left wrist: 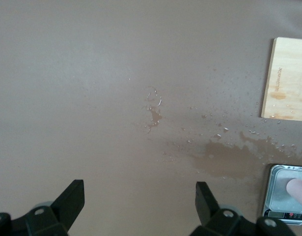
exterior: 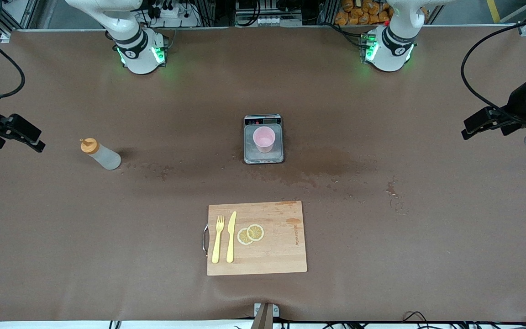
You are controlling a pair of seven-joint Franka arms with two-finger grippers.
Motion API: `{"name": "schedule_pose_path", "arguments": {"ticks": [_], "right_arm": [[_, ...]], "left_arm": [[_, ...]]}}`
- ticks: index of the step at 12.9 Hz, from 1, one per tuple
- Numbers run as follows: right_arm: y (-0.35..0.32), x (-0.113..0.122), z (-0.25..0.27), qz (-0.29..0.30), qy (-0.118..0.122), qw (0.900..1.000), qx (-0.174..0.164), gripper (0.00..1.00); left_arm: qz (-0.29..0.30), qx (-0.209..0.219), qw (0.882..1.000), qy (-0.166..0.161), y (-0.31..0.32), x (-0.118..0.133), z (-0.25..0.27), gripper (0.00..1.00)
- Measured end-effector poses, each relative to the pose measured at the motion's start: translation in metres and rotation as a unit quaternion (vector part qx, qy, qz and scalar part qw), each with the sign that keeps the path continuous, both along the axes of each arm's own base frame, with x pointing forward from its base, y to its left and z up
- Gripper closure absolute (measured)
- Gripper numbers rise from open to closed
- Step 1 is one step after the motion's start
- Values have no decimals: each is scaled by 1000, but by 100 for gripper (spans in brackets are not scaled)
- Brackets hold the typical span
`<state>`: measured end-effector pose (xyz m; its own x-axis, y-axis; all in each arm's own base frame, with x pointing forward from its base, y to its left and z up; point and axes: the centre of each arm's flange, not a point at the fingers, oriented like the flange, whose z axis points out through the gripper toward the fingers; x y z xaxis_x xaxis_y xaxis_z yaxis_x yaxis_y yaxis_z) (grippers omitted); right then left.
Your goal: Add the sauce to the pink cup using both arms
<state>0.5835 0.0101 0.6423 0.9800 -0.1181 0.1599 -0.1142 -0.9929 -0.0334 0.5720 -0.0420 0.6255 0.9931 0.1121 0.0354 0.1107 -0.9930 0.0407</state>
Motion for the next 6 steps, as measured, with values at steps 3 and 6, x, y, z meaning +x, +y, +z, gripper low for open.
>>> {"name": "schedule_pose_path", "arguments": {"ticks": [3,6], "right_arm": [[4,0,8,6,-8,1000,-16,0],[-1,0,8,9,-8,999,-46,0]], "left_arm": [[1,0,1000,-6,2,0,6,0],[2,0,1000,-3,3,0,5,0]]}}
